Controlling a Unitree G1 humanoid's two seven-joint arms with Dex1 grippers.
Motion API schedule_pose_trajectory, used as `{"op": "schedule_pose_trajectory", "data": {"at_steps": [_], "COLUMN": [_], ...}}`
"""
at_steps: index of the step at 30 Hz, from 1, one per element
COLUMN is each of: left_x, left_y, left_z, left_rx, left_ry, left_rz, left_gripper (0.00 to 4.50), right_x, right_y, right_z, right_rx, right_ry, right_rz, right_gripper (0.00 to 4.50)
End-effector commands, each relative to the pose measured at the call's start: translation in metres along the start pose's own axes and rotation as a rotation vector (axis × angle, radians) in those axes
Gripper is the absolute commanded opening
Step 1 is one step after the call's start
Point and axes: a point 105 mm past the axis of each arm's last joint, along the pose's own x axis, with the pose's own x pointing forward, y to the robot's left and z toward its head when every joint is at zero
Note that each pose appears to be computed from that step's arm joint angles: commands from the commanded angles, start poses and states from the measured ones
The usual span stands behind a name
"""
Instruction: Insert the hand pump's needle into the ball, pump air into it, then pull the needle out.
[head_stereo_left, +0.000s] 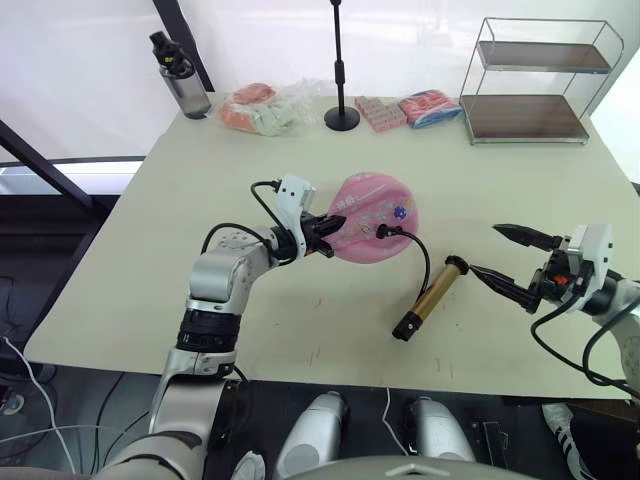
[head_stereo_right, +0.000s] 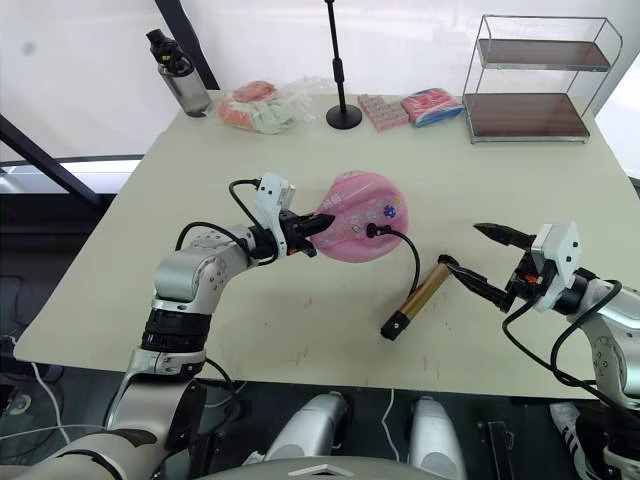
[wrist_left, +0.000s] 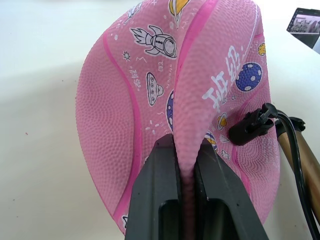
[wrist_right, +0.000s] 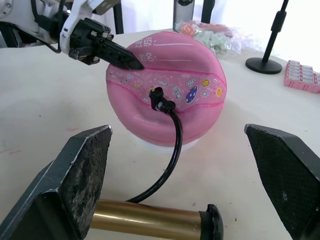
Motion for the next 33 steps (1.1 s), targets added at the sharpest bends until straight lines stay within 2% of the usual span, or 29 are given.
{"op": "schedule_pose_trajectory", "data": {"at_steps": [1, 2, 5, 7, 9, 10, 11, 12, 20, 33], "left_x": [0.005, 0.005, 0.004, 0.003, 0.002, 0.002, 0.001, 0.001, -0.01, -0.028], "left_y": [-0.006, -0.007, -0.007, -0.007, -0.006, -0.006, -0.005, -0.005, -0.021, -0.021], "left_z": [-0.023, -0.023, -0.022, -0.021, -0.016, -0.013, -0.01, -0.007, 0.021, 0.039], "left_rx": [-0.009, -0.003, 0.009, 0.016, 0.021, 0.024, 0.027, 0.035, 0.122, 0.214], "left_ry": [0.084, 0.082, 0.077, 0.074, 0.057, 0.044, 0.03, 0.017, -0.075, -0.098], "left_rz": [-0.02, -0.024, -0.027, -0.024, -0.024, -0.021, -0.017, -0.017, -0.097, -0.114], "left_gripper": [0.0, 0.0, 1.12, 2.13, 2.79, 3.52, 3.84, 4.47, 4.47, 4.47], "right_x": [-0.006, -0.006, -0.006, -0.007, -0.007, -0.007, -0.007, -0.007, -0.007, -0.008], "right_y": [-0.005, -0.005, -0.004, -0.004, -0.003, -0.003, -0.003, -0.002, 0.0, 0.008], "right_z": [0.014, 0.014, 0.014, 0.013, 0.013, 0.013, 0.013, 0.013, 0.011, 0.016], "right_rx": [-0.053, -0.058, -0.063, -0.065, -0.07, -0.071, -0.072, -0.073, -0.066, -0.053], "right_ry": [-0.063, -0.067, -0.074, -0.077, -0.079, -0.08, -0.082, -0.084, -0.093, -0.127], "right_rz": [-0.035, -0.035, -0.031, -0.03, -0.026, -0.025, -0.021, -0.017, -0.002, 0.064], "right_gripper": [4.47, 4.47, 4.5, 4.5, 4.5, 4.5, 4.5, 4.5, 4.5, 4.5]}}
